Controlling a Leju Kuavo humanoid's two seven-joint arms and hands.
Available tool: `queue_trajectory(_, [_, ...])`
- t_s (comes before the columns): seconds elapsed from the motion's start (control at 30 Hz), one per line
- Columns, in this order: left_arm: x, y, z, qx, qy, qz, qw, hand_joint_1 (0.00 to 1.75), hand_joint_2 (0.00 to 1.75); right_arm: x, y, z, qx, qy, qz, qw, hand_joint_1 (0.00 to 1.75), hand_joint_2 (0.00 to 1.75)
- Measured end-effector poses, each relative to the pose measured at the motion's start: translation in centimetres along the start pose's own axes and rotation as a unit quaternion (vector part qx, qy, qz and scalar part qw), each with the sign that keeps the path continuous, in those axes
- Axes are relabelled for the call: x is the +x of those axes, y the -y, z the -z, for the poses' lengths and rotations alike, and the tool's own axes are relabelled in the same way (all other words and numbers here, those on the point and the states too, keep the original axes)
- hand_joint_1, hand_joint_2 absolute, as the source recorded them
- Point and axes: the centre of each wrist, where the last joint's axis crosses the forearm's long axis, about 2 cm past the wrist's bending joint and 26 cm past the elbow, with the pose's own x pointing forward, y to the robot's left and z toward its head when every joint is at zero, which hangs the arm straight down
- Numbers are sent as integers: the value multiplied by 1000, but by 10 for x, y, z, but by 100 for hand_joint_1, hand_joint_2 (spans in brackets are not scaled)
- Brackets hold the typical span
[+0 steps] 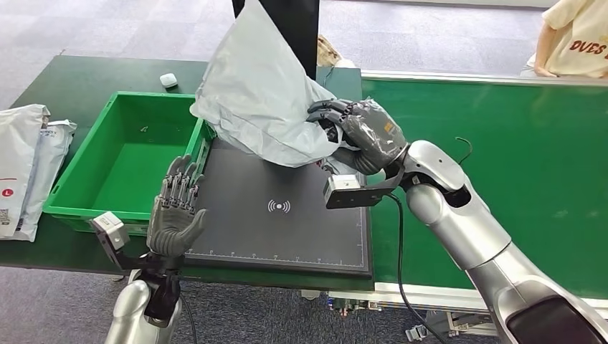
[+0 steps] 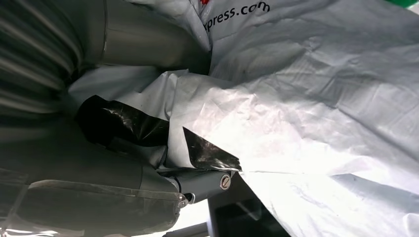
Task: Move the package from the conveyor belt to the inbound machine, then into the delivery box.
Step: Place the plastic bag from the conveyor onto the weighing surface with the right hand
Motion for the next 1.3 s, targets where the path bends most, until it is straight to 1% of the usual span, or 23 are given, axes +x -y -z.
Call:
queue_trajectory(0.17, [0,-1,0,2,0,1,1000,0,175,1,-4,2,20,2,6,1000,175,175])
queue_trajectory(0.2, [0,-1,0,2,0,1,1000,0,175,0,-5,2,37,1,16,999,175,175])
queue_trajectory(0.27, [0,-2,-1,2,-1,3,1000,0,175,0,-11,4,100,-5,48,994,175,175])
queue_trajectory(0.37, [0,-3,-1,3,-2,5,1000,0,175,-1,-32,6,207,-22,94,974,175,175])
queue_trajectory(0.5, [0,-4,-2,5,-5,9,1000,0,175,-2,-67,0,331,-61,129,933,175,175])
queue_trajectory(0.57, [0,-4,-2,5,-10,11,1000,0,175,-6,-77,-6,378,-84,133,912,175,175])
queue_trajectory(0.63, [0,-5,-2,5,-15,13,1000,0,175,-11,-83,-12,409,-107,127,897,175,175])
queue_trajectory(0.77, [0,-5,-2,10,-25,15,1000,0,175,-18,-85,-20,431,-143,100,885,175,175])
queue_trajectory(0.87, [0,-5,-2,12,-27,16,999,0,175,-22,-83,-24,441,-158,86,880,175,175])
queue_trajectory(1.3, [0,-4,-2,13,-30,15,999,0,175,-31,-78,-32,454,-171,68,872,175,175])
